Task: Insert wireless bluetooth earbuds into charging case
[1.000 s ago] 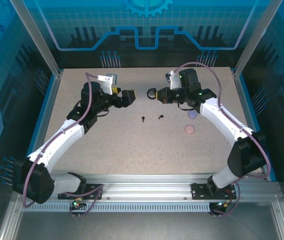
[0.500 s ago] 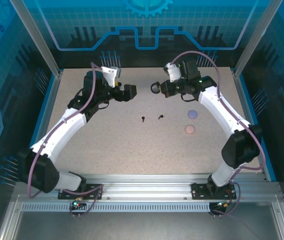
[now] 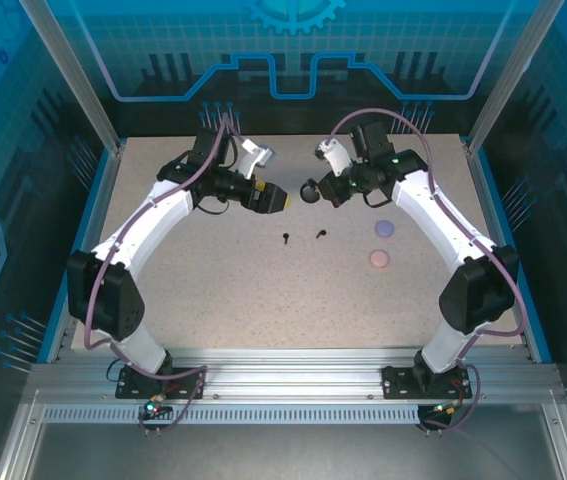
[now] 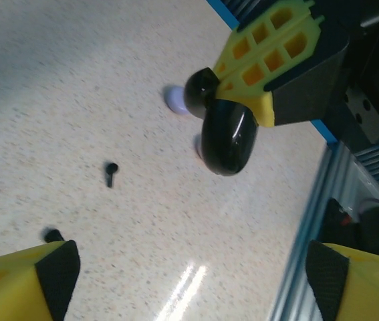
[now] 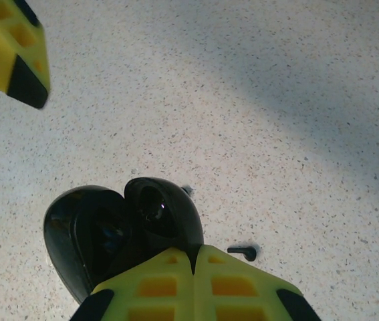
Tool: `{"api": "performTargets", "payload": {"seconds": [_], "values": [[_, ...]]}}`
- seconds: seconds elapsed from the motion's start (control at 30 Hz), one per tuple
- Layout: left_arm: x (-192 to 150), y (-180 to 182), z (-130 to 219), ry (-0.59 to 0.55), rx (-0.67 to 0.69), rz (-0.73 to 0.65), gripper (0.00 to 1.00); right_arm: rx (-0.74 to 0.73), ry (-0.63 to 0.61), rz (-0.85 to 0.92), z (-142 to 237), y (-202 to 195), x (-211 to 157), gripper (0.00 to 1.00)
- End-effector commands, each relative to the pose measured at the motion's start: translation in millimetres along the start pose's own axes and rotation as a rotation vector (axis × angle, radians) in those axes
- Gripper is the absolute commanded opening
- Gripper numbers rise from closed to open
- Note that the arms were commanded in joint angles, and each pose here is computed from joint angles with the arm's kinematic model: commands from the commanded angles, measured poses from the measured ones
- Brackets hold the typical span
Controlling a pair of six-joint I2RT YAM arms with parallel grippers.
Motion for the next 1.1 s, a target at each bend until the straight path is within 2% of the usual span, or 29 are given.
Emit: {"api": "performTargets", "payload": {"seconds": [0.0, 0.17, 0.4, 0.8, 1.07], "values": [[-11, -10, 2, 0.099, -0.1, 0.01, 0.87, 0.057, 0.004, 0.058, -4, 17, -1, 0.0], [-12, -14, -1, 0.143, -0.144, 0.03, 0.85, 0.077, -0.015, 0.101, -4, 33, 3, 0.0], [-14, -16, -4, 0.192, -0.204, 0.043, 0.68, 0.095, -0.023, 0.138, 1, 46, 10, 0.0], [-14, -16, -10, 0.221, -0.255, 0.073, 0.62, 0.129, -0.048, 0.153, 1, 58, 20, 0.0], [-15, -16, -11, 0.23, -0.269, 0.074, 0.51, 0.136, -0.048, 0.152, -2, 59, 24, 0.0]]}}
Point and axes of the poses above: each hand's point on the last joint's axis, 136 mm out from that joint toward the fingers, its own z axis back along the fingers, its own y axis along the line the jaws close on, x = y × z, the point moved 5 cm from there along z, back along the fingers, and after that the axes turned 14 degrees about z, right-handed, at the moved point
